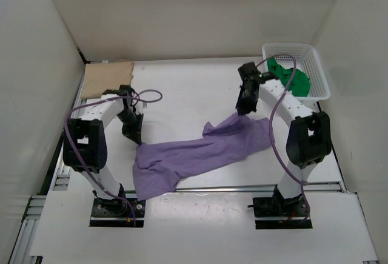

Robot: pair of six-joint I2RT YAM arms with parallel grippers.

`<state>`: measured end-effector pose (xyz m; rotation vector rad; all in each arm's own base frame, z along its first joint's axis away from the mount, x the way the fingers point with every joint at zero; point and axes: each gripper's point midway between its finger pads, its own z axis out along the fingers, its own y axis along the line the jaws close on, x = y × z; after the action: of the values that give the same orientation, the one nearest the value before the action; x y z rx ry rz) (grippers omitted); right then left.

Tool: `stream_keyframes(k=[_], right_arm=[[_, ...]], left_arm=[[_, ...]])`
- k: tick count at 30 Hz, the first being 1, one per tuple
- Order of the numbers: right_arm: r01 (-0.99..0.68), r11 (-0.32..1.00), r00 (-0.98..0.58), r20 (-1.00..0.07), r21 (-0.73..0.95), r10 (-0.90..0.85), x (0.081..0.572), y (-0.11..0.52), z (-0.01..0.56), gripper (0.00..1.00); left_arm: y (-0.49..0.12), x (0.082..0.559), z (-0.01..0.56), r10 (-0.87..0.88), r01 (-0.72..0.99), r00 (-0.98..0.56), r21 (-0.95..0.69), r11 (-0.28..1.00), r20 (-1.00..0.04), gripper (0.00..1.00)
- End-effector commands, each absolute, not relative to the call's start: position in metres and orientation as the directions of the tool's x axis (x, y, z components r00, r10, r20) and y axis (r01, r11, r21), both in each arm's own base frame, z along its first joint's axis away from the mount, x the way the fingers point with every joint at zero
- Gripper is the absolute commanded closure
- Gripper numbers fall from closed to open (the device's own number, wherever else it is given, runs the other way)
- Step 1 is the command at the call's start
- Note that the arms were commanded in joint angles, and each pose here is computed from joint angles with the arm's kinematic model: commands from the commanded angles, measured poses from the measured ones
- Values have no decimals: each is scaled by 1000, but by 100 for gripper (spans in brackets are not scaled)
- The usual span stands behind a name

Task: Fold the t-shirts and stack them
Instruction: Flatten out the tshirt

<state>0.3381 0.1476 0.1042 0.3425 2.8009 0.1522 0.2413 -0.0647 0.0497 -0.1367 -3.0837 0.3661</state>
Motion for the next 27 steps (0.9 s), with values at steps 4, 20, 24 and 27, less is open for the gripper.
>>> stream_keyframes(k=[4, 20, 24, 27], right_arm=[[109, 896, -727, -580, 430, 367, 465, 151, 277, 100], [-122, 721, -449, -686, 682, 573, 425, 106, 418, 100], [-103, 738, -467, -688, 667, 556, 403, 105, 394, 100], [-129, 761, -375, -742, 635, 556, 395, 93, 426, 100]], left_arm=[[-10, 395, 205, 33, 20, -815, 29, 999, -579, 90], [-5, 410, 340, 43, -75, -464, 88, 993, -885, 90], [0, 381, 302, 49, -79, -525, 106, 991, -850, 90], [10, 373, 339, 37, -128, -443, 104, 986, -896, 90]])
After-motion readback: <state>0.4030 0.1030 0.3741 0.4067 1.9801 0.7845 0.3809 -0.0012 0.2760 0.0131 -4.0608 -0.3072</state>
